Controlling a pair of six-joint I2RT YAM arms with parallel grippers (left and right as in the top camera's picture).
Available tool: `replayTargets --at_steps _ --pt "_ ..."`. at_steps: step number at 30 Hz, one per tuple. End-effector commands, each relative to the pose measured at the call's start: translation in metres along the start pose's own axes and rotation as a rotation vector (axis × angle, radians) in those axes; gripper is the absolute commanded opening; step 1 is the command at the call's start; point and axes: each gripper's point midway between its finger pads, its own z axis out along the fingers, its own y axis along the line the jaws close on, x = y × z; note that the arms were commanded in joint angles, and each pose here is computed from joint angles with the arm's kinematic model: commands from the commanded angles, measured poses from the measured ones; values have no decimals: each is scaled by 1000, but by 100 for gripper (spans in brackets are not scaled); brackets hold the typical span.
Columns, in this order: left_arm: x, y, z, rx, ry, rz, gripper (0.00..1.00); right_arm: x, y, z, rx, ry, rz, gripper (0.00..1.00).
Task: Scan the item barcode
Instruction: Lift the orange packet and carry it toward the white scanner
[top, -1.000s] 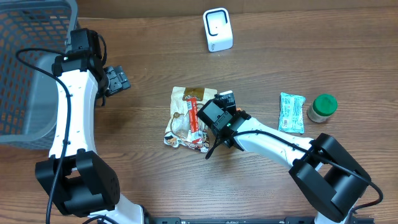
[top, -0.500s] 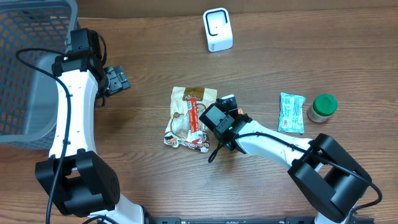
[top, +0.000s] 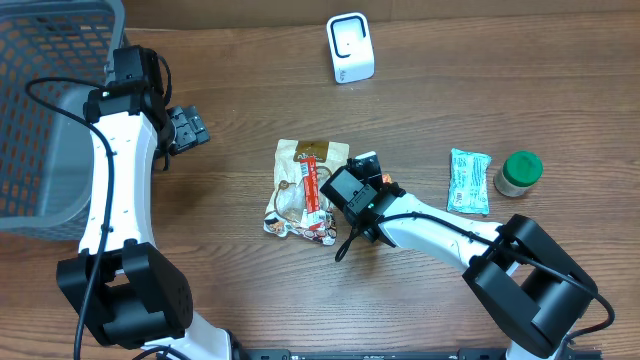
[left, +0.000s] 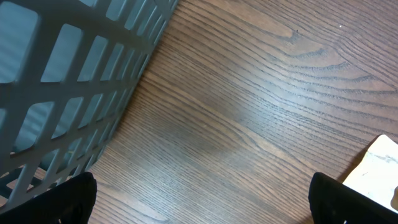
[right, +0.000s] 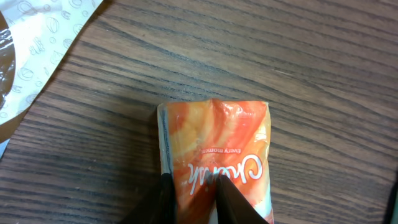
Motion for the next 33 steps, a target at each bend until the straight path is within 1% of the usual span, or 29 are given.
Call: replayTargets --at_steps 1,2,4,9,14,18,21,26,30,33 --pt "-6 -3 -14 18 -39 17 100 -7 -5 -6 5 -25 8 19" --pt "-6 -3 -14 18 -39 17 100 -7 -5 -6 5 -25 8 16" --pt "-6 -3 -14 18 -39 17 100 -7 -4 -6 3 -24 8 5" --pt "-6 -3 -14 18 -39 17 100 -9 -5 -10 2 -24 13 3" --pt "-6 -3 -14 18 -39 17 100 -28 -13 -42 -30 -63 95 3" --pt "-6 -3 -14 18 -39 17 100 -44 -16 -75 -157 -95 157 3" --pt "-6 -3 -14 18 -39 17 100 -52 -28 -95 -250 -93 217 4" --pt "-6 -3 -14 18 -39 17 100 -58 -47 -117 -444 -47 302 4" --pt "-6 -3 -14 18 -39 17 100 -59 -47 -130 -679 10 297 4" --pt "-6 -3 -14 18 -39 17 100 -58 -53 -131 -775 42 326 4"
